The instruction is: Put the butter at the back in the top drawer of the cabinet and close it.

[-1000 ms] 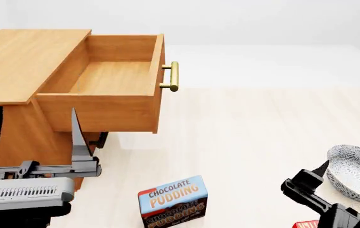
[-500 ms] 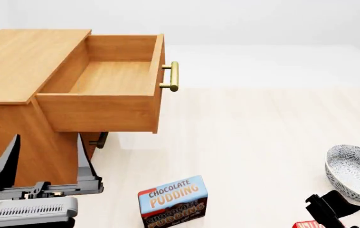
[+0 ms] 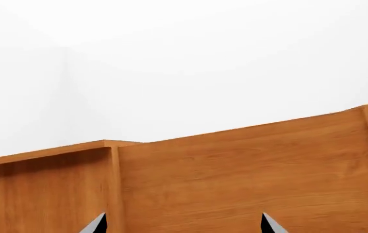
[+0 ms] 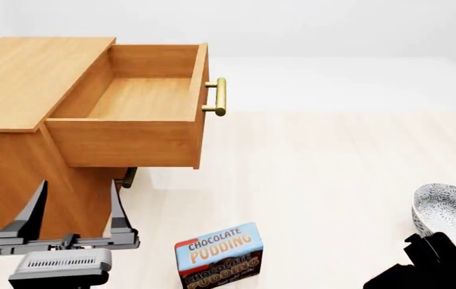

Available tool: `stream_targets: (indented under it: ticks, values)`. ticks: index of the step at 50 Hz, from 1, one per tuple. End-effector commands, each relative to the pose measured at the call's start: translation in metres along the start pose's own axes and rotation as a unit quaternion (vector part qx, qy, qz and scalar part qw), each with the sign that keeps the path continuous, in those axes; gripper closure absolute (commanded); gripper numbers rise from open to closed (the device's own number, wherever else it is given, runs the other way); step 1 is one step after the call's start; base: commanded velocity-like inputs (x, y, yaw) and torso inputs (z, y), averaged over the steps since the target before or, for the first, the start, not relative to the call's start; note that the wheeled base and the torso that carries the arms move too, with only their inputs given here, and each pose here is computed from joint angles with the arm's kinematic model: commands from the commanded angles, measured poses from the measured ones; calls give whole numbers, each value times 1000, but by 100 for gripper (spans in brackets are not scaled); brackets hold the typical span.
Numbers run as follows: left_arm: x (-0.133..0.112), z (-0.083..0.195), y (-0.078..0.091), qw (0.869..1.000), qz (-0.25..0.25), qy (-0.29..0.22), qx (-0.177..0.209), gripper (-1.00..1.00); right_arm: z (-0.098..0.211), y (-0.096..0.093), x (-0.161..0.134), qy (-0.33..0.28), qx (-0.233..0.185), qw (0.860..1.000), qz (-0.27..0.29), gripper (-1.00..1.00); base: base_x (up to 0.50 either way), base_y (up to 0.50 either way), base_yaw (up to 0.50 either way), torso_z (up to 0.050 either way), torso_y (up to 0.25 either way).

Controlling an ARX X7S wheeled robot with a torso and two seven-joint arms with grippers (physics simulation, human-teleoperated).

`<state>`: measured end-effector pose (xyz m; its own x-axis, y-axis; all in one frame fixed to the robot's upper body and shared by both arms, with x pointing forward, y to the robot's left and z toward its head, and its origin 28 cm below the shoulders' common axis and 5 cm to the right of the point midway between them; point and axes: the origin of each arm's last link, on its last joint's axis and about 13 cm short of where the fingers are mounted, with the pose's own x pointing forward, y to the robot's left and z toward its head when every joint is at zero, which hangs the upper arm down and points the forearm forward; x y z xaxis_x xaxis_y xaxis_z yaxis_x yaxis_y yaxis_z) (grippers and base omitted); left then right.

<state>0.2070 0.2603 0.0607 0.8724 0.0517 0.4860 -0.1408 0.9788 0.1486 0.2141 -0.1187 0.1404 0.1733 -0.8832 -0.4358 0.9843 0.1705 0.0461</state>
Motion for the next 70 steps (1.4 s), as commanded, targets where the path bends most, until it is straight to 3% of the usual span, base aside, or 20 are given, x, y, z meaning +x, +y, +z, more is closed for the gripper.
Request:
stream_targets:
  ticks: [1, 8, 27, 52, 70]
  values:
    - [-1, -11, -2, 1000, -2, 10, 1, -100, -4, 18, 12, 48, -19, 999, -14, -100, 0, 0, 0, 0, 0]
    - [-1, -15, -3, 1000, -2, 15, -1, -100, -15, 16, 16, 125, -39, 991, 18, -100, 0, 0, 0, 0, 0]
    - [-2, -22, -5, 1000, -4, 28, -5, -100, -4, 8, 17, 144, -20, 989, 33, -100, 0, 0, 0, 0, 0]
    - [-4, -28, -6, 999, -6, 39, -1, -100, -13, 42, 8, 198, -57, 975, 83, -100, 0, 0, 0, 0, 0]
    - [-6, -32, -7, 999, -9, 44, 9, -100, 5, 50, 14, 186, -47, 979, 69, -100, 0, 0, 0, 0, 0]
